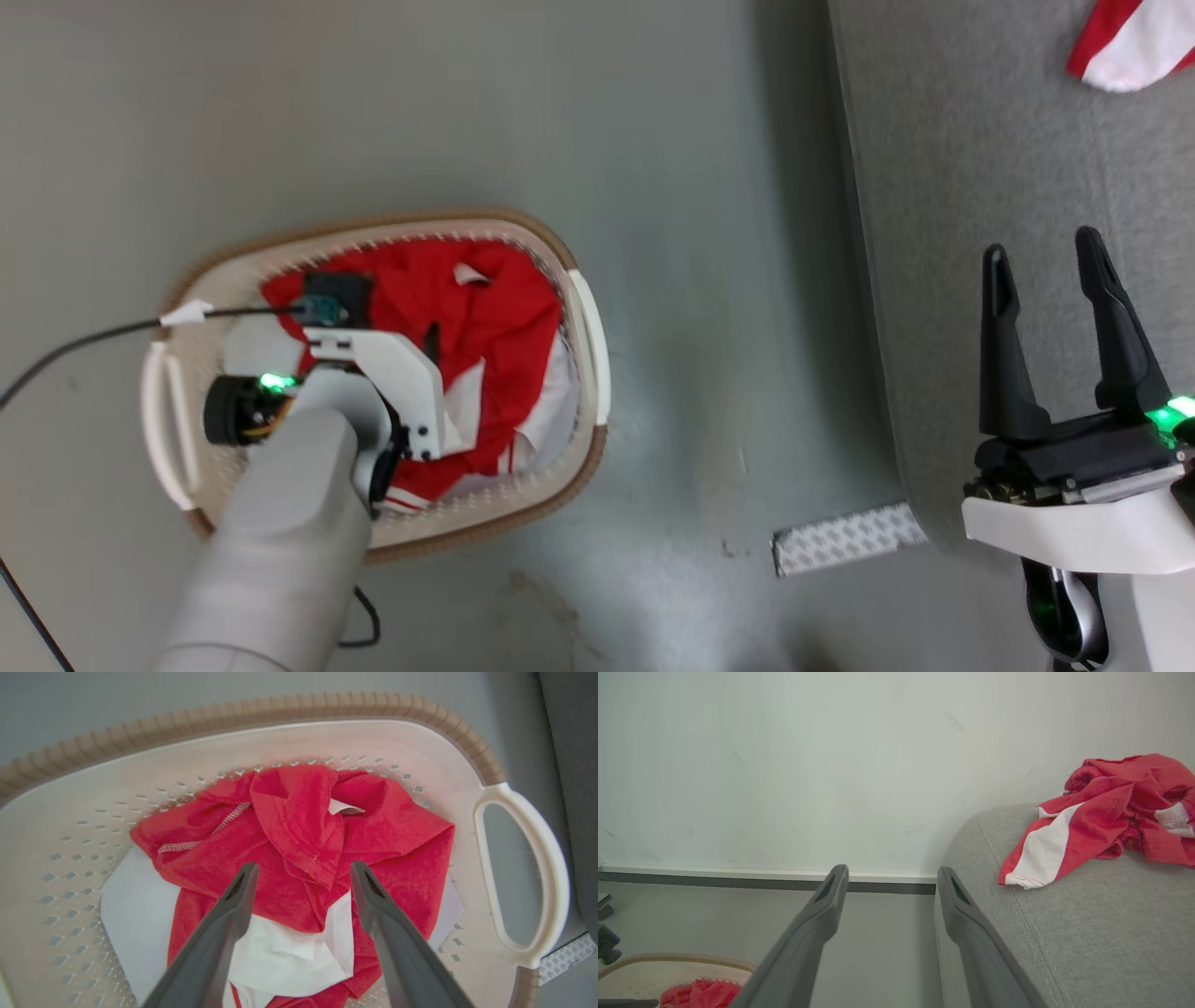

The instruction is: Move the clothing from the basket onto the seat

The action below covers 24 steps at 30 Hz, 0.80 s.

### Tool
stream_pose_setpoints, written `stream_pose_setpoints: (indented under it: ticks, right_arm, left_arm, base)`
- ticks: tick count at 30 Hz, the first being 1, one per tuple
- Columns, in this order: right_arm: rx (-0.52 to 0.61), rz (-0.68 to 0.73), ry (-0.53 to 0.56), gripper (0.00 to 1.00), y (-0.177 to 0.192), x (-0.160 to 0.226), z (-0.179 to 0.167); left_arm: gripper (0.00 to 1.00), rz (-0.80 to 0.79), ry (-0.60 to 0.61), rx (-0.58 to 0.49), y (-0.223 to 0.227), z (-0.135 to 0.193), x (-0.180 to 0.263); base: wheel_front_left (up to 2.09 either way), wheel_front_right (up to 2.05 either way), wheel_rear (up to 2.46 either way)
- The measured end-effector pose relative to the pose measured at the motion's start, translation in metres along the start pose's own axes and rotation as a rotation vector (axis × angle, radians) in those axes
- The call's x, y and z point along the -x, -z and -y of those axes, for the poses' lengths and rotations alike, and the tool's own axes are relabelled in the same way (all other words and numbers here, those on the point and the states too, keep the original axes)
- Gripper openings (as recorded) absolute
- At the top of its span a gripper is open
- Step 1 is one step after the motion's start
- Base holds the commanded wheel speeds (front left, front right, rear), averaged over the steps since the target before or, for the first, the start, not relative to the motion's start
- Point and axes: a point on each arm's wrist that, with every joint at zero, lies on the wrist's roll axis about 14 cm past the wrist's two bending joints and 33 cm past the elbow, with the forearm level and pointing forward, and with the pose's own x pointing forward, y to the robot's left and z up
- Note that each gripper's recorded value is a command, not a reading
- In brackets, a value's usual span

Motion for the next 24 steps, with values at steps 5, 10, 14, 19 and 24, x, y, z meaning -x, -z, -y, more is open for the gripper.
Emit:
stream_pose_setpoints:
  ticks: [5,10,14,19,24]
  right_arm:
    - [0.016,-0.066,0.006,1.00,0.031,-0.007,0.004]
    - [0.029,-0.120,0.017,1.00,0.054,-0.008,0.009]
    - [0.035,-0.143,0.022,1.00,0.064,-0.008,0.012]
    - [0.037,-0.158,0.020,1.00,0.070,-0.008,0.012]
    - [0.040,-0.170,0.018,1.00,0.075,-0.008,0.012]
  left_arm:
    - [1.00,-0.062,-0.021,0.024,0.024,-0.008,-0.038]
    - [1.00,-0.066,-0.029,0.058,0.032,-0.010,-0.064]
    - [1.00,-0.060,-0.018,0.068,0.033,-0.007,-0.075]
    - [1.00,-0.027,-0.010,0.063,0.025,-0.006,-0.083]
    - [0.00,0.012,0.015,0.025,0.023,0.000,-0.089]
  base:
    - [0.00,0.00,0.00]
    - [0.00,0.00,0.00]
    - [0.00,0.00,0.00]
    - [0.00,0.00,0.00]
    - [0.00,0.00,0.00]
